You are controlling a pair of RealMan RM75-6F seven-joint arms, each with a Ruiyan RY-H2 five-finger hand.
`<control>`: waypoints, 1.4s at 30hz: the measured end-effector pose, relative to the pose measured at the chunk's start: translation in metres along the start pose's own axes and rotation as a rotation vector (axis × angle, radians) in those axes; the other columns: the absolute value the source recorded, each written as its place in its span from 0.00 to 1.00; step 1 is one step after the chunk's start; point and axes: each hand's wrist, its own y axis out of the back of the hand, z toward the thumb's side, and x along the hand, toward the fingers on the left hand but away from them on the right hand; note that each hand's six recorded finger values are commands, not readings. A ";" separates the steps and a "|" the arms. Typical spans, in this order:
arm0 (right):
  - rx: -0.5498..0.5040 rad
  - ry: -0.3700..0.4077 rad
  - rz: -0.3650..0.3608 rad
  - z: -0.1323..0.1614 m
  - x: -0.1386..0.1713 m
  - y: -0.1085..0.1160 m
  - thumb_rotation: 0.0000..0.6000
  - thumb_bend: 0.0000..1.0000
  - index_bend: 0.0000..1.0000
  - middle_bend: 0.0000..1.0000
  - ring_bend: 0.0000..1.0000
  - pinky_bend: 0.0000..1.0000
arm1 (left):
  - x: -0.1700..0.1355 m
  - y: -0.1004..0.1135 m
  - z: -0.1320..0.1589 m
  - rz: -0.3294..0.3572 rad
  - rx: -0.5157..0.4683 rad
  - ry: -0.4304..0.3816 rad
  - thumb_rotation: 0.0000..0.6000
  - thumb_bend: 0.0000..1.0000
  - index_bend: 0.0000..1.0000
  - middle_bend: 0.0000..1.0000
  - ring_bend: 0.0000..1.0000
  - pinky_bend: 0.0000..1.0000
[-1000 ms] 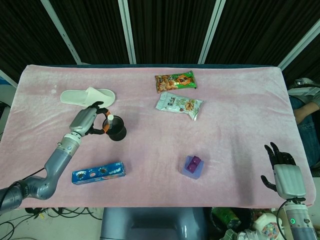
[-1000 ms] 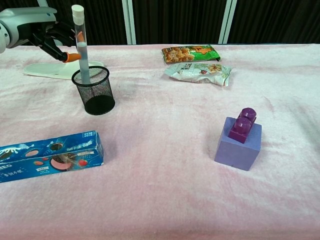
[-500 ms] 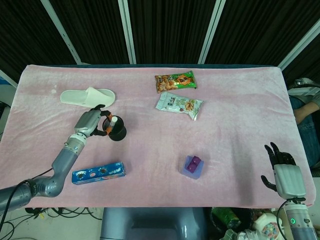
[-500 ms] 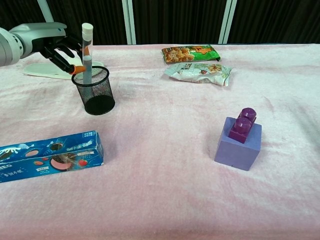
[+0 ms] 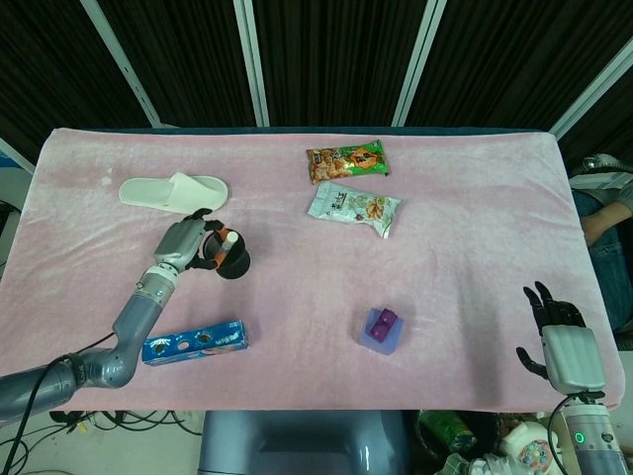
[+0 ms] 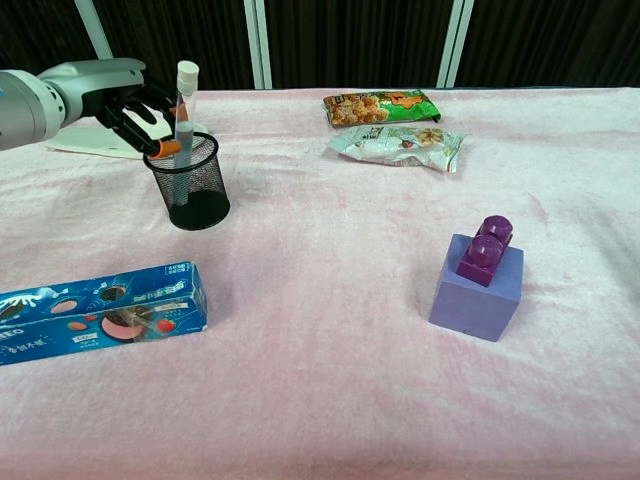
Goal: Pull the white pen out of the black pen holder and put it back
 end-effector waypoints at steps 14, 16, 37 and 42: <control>-0.001 -0.001 0.000 0.000 0.000 0.000 1.00 0.16 0.02 0.04 0.20 0.17 | 0.005 -0.007 0.004 -0.005 -0.001 -0.001 1.00 0.46 0.59 0.41 0.07 0.15; 0.000 0.000 0.000 0.000 0.000 0.000 1.00 0.16 0.02 0.04 0.20 0.17 | 0.005 -0.008 0.004 -0.006 -0.002 0.000 1.00 0.45 0.57 0.40 0.07 0.15; 0.004 0.006 0.001 0.001 0.000 0.000 1.00 0.16 0.02 0.04 0.20 0.17 | 0.003 -0.008 0.008 -0.013 0.010 -0.018 1.00 0.43 0.45 0.38 0.06 0.15; 0.005 0.005 0.000 0.001 0.000 0.000 1.00 0.16 0.02 0.04 0.20 0.17 | 0.002 -0.008 0.008 -0.015 0.010 -0.021 1.00 0.43 0.43 0.38 0.06 0.15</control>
